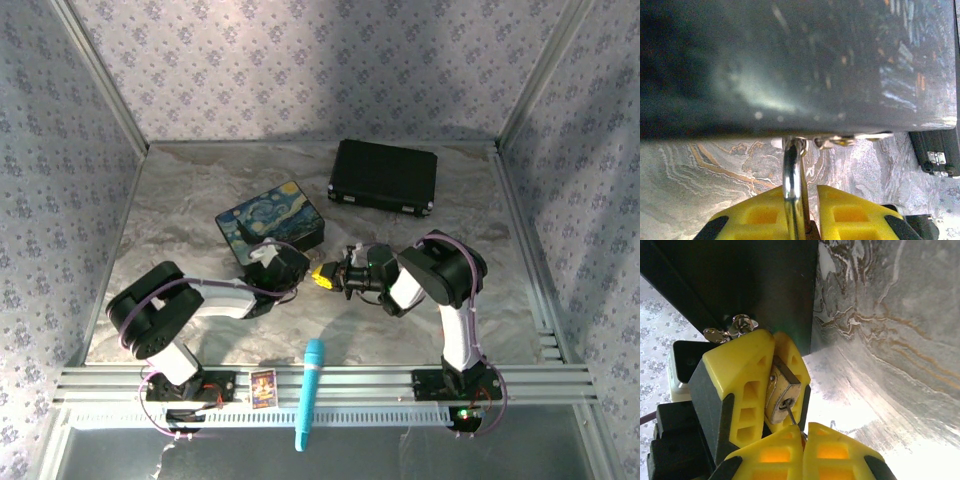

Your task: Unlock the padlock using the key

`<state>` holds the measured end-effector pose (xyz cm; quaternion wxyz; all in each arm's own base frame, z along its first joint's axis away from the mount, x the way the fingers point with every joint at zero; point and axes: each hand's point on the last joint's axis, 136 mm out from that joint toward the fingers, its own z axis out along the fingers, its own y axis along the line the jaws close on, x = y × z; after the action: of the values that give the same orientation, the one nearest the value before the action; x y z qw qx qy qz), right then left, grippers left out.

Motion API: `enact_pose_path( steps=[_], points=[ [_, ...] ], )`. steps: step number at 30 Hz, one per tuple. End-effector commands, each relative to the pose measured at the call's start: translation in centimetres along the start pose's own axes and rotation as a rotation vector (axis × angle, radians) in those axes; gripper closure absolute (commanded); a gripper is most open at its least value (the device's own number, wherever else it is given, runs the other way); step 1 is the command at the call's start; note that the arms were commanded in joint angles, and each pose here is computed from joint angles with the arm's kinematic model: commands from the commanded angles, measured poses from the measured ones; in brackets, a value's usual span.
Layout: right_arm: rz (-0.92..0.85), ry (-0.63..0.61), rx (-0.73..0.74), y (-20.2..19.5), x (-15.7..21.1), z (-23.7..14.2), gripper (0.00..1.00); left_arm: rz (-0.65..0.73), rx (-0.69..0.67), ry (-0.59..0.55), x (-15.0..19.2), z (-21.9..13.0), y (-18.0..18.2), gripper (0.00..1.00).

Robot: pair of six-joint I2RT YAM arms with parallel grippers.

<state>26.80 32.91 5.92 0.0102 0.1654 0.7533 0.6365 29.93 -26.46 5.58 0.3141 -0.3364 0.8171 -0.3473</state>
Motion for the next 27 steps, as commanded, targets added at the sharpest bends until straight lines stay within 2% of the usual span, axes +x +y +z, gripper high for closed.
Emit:
enact_pose_path(
  steps=[1,7,14,19,22,23,24,25,27],
  points=[
    [-0.057,-0.014,-0.091,3.4,-1.2,1.3,1.00,-0.102,0.199,0.266,5.8,-2.5,-4.5,1.00],
    [-0.054,0.009,-0.128,5.2,-1.5,1.5,1.00,-0.143,0.336,0.262,5.1,-2.8,-6.6,1.00],
    [-0.050,0.015,-0.138,5.6,-2.2,1.9,1.00,-0.187,0.384,0.289,5.3,-2.7,-7.6,1.00],
    [-0.070,-0.013,-0.124,4.6,-3.4,1.4,1.00,-0.178,0.331,0.296,5.4,-2.7,-6.9,1.00],
    [-0.100,0.019,-0.129,4.9,-3.4,1.9,1.00,-0.167,0.272,0.340,6.1,-2.6,-6.6,1.00],
    [-0.114,0.035,-0.134,5.1,-3.2,2.1,0.93,-0.162,0.265,0.346,6.2,-2.6,-6.6,1.00],
    [-0.121,0.034,-0.133,5.1,-3.1,2.1,0.80,-0.160,0.254,0.337,6.1,-2.6,-6.4,1.00],
    [-0.127,0.031,-0.128,4.9,-3.0,2.0,0.71,-0.160,0.239,0.329,5.9,-2.5,-6.0,1.00],
    [-0.134,0.007,-0.104,4.2,-2.9,1.3,0.64,-0.164,0.205,0.304,5.1,-2.1,-5.0,1.00]
  ],
)
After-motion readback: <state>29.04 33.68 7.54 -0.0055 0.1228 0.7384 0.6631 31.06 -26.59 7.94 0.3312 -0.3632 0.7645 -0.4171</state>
